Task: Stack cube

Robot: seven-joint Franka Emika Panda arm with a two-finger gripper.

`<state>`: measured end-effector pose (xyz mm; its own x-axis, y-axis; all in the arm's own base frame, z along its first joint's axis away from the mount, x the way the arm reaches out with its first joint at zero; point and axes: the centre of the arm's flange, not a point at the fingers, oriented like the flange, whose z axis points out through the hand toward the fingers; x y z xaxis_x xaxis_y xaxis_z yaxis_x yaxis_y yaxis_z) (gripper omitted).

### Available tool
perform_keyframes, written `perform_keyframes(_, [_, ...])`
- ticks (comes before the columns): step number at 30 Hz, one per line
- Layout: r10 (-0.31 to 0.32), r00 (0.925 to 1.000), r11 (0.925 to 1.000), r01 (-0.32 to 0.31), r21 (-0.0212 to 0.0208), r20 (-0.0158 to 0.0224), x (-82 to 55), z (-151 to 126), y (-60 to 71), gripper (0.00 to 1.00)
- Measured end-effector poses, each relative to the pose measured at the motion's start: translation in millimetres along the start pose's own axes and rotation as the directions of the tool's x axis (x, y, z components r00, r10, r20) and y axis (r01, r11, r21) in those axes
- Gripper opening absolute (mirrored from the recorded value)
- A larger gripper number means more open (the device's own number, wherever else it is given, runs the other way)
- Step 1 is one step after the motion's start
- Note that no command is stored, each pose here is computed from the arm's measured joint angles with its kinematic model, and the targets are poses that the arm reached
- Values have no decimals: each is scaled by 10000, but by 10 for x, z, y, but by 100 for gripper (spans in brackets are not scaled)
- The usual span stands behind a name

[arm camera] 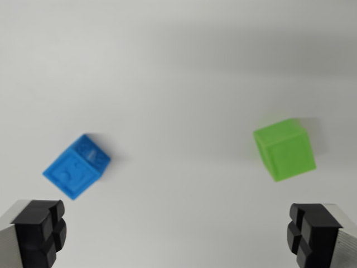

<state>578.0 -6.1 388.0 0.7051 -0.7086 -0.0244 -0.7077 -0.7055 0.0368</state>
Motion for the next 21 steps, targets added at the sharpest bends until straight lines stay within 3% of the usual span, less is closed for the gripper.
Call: perform_keyframes(21, [-113,9999,9999,113,-13,11,8,38,28,100])
